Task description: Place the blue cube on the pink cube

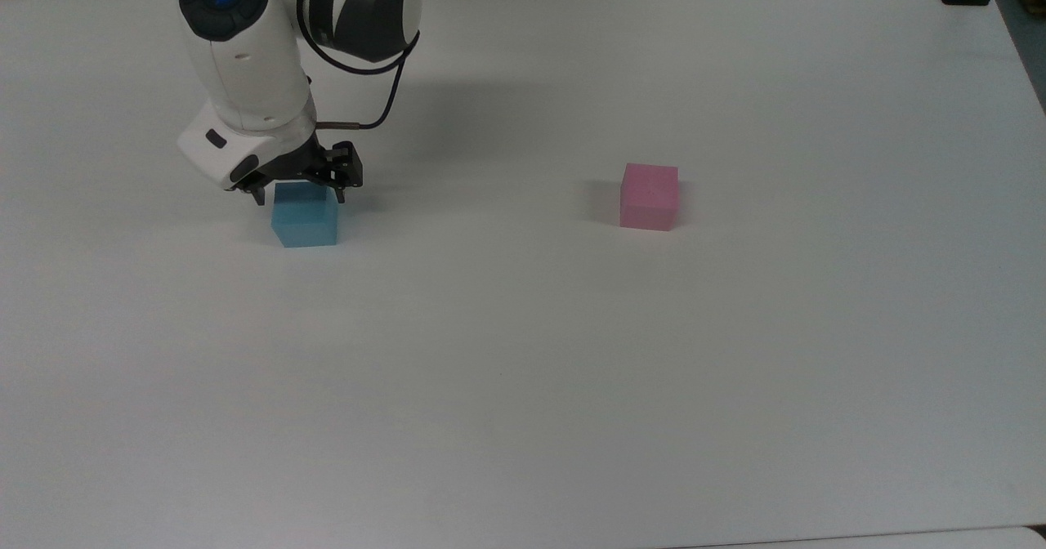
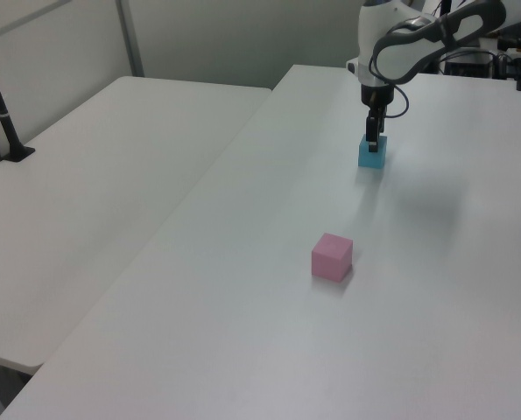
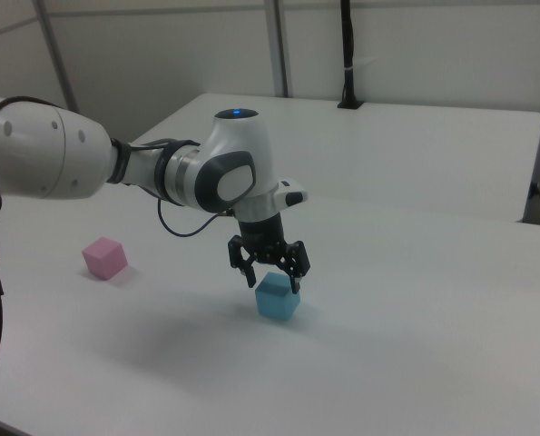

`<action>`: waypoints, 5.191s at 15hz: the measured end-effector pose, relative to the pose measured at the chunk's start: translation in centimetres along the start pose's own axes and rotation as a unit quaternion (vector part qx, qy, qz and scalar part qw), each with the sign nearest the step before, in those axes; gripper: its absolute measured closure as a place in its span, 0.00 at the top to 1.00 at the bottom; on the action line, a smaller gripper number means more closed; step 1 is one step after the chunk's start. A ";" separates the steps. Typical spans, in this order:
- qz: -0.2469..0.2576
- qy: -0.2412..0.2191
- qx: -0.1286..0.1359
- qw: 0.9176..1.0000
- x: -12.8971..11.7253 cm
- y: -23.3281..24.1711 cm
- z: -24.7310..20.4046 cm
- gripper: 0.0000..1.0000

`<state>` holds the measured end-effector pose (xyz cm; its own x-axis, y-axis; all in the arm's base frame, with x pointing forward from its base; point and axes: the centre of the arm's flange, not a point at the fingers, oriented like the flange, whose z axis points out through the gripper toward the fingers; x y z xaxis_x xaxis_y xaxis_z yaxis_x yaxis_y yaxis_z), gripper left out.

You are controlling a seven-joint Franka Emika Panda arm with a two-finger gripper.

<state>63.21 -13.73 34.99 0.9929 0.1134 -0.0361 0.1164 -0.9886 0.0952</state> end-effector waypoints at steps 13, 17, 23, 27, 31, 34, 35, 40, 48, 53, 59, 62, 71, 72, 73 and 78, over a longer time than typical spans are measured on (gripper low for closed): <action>0.034 -0.008 -0.001 0.999 -0.8 0.0 -2.7 0.61; 0.040 -0.005 0.007 0.999 -3.5 0.0 -10.3 0.61; 0.038 -0.003 0.022 0.999 -6.8 -1.7 -17.2 0.61; 0.057 -0.003 0.031 0.998 -6.0 -7.8 -18.7 0.61; 0.084 0.000 0.052 0.995 -4.9 -15.5 -19.7 0.60; 0.107 -0.005 0.056 0.993 -4.4 -19.8 -19.7 0.58; 0.112 -0.006 0.056 0.992 -4.2 -21.3 -19.5 0.58; 0.123 0.007 0.059 0.991 -2.2 -28.8 -16.8 0.58; 0.108 0.012 0.052 0.993 0.0 -36.7 -11.7 0.58; 0.112 0.009 0.049 0.993 0.9 -38.3 -10.6 0.58; 0.104 0.006 0.049 0.993 0.7 -40.4 -10.2 0.58; 0.093 0.007 0.045 0.995 0.1 -42.1 -10.2 0.60; 0.093 0.011 0.030 0.995 0.4 -41.8 -9.8 1.00; 0.095 0.014 0.031 0.995 0.6 -41.5 -10.2 1.00; 0.099 0.020 0.034 0.994 0.8 -41.0 -10.9 1.00; 0.155 0.025 0.044 0.987 -0.7 -31.0 -19.6 1.00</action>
<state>59.36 18.79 51.52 0.9807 -0.1931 0.0304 -0.1935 -0.9811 0.0081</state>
